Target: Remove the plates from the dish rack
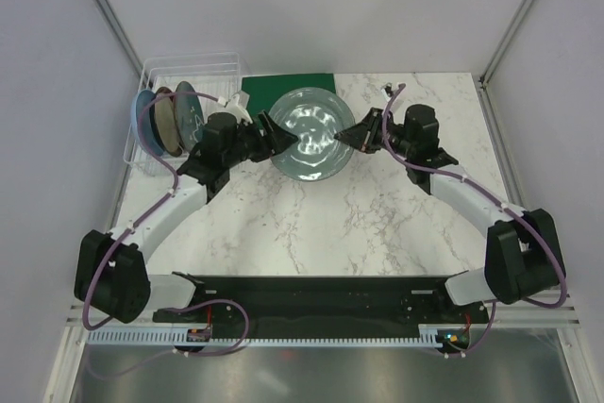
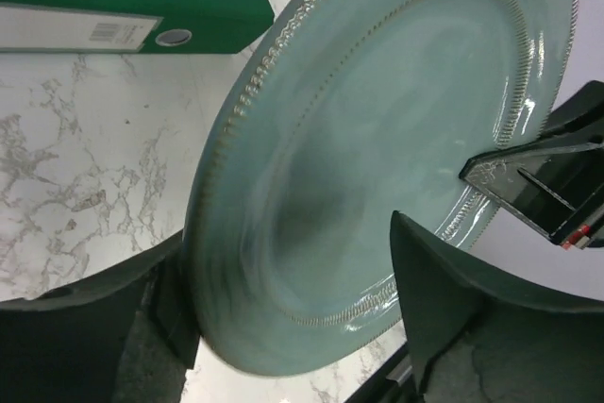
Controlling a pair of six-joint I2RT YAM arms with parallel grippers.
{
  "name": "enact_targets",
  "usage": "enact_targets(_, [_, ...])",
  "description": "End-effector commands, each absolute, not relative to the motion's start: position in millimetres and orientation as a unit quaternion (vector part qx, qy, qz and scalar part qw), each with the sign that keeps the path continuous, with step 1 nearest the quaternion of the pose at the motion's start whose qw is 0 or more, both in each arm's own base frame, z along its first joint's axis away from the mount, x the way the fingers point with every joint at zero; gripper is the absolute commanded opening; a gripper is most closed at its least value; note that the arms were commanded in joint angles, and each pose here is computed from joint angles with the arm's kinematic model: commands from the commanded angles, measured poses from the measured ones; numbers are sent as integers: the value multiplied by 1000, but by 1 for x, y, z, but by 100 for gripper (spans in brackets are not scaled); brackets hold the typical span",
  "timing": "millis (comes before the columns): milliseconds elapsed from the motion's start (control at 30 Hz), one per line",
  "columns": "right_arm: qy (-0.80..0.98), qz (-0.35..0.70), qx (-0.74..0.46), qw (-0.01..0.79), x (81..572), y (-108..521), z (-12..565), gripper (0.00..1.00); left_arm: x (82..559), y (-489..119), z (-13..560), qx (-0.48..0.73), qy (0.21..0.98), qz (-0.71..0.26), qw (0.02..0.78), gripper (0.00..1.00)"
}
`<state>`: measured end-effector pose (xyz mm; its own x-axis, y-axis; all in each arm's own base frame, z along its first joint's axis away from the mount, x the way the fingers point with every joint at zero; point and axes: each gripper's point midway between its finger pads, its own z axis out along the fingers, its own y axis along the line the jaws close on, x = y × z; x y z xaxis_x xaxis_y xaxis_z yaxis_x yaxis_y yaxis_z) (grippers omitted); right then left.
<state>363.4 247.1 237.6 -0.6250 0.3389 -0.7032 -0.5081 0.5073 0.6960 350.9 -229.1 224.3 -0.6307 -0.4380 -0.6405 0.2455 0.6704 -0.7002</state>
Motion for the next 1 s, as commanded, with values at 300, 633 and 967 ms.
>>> enact_targets(300, [782,219,123,571,467,79,258,0,390,-161,296,-45,771,-195,604,94])
enact_targets(633, [798,218,167,536,553,52,210,0,390,-123,330,-41,743,-97,661,100])
enact_targets(967, [803,259,205,495,605,30,152,0,387,-100,331,-43,741,-38,669,100])
